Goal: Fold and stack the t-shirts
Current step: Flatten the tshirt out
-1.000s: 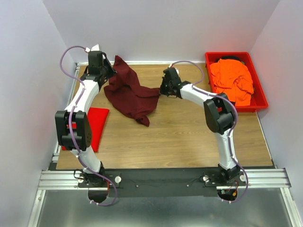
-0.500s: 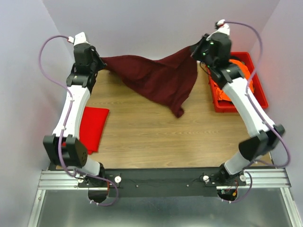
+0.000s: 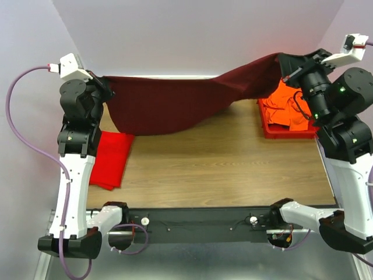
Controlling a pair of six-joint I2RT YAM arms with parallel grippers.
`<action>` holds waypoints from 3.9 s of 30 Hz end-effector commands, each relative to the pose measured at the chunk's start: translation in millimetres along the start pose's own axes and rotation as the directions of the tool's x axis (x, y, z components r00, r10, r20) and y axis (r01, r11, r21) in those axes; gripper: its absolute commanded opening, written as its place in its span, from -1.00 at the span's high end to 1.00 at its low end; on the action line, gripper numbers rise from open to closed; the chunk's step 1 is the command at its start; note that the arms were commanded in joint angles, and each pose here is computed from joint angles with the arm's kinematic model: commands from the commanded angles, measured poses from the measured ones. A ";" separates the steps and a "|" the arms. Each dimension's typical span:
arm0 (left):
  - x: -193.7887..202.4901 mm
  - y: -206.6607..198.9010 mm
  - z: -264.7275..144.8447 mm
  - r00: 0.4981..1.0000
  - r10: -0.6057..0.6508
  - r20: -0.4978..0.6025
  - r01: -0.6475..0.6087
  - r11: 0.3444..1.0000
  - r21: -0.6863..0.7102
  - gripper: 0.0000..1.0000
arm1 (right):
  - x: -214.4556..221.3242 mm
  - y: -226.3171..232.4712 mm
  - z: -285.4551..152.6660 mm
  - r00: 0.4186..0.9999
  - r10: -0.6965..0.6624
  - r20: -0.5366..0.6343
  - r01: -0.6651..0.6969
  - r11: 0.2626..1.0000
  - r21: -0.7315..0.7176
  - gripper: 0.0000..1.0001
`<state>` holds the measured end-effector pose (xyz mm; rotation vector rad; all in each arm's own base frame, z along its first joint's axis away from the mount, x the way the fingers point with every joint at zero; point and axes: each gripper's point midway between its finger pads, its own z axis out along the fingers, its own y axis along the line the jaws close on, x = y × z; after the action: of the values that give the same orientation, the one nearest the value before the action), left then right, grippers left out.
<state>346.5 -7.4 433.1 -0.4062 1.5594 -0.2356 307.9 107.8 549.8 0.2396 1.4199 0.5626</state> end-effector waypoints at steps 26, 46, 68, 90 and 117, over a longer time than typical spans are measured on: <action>-107.6 -90.7 179.3 0.972 -0.042 0.230 -0.021 0.964 0.266 1.00 | -43.3 -4.7 200.8 0.943 -0.211 0.257 0.223 0.975 -0.019 0.99; 243.2 62.6 110.6 0.877 -0.162 -0.453 0.125 0.986 -0.110 1.00 | 274.7 -172.1 24.0 0.888 0.088 -0.451 0.052 0.956 0.289 0.99; 379.2 151.8 31.9 0.711 -0.438 -0.550 0.140 0.855 -0.500 1.00 | 408.9 -216.9 -101.4 0.646 0.330 -0.689 -0.001 0.902 0.431 0.99; 377.4 227.9 -8.9 0.736 -0.455 -0.501 0.006 0.745 -0.667 1.00 | 410.0 -215.1 -99.1 0.631 0.348 -0.693 -0.005 0.896 0.445 0.99; 314.3 179.1 -6.0 0.850 -0.259 -0.458 -0.049 0.828 -0.559 0.93 | 296.1 -196.4 -163.6 0.755 0.355 -0.551 0.021 0.827 0.562 0.99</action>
<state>317.4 13.6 53.8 -0.9711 2.2179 -0.0572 216.5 78.8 152.2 0.6550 2.2856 0.4689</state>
